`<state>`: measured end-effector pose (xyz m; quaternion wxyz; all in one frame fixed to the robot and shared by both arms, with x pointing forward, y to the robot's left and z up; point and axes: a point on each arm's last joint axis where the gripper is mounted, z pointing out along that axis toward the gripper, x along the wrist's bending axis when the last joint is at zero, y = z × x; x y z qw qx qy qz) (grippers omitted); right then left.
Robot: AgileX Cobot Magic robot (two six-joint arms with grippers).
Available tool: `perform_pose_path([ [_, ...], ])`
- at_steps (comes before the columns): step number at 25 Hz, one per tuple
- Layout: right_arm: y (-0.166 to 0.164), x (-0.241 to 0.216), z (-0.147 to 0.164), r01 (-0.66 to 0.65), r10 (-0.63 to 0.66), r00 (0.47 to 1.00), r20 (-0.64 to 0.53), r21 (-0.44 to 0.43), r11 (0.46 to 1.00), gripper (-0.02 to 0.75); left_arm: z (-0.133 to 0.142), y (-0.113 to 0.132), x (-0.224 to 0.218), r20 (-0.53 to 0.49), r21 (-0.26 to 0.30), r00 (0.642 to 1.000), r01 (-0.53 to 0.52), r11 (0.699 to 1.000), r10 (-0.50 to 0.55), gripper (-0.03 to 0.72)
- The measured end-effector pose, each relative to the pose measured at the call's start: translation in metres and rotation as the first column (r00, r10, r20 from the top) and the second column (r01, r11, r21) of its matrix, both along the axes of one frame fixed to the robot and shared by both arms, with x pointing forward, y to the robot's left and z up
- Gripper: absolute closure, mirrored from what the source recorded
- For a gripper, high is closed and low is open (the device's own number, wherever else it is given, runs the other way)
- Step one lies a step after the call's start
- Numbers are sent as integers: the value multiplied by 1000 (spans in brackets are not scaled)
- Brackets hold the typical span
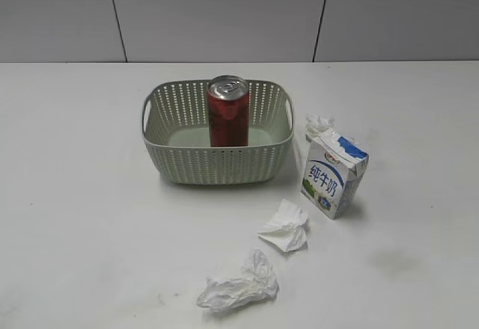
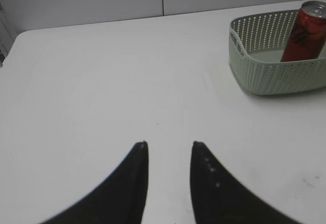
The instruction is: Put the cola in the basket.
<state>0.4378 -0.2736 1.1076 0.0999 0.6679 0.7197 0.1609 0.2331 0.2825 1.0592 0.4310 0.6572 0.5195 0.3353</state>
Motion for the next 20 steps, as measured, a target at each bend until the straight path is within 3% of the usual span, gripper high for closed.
perform_pose_path([
  [8, -7, -68, -32, 4, -4, 998, 66, 6, 1000, 146, 0, 0, 0, 0, 0, 1000, 0, 1000, 0, 459],
  [20, -14, -137, -64, 5, -12, 962, 274, 28, 1000, 148, 0, 0, 0, 0, 0, 1000, 0, 1000, 0, 459],
])
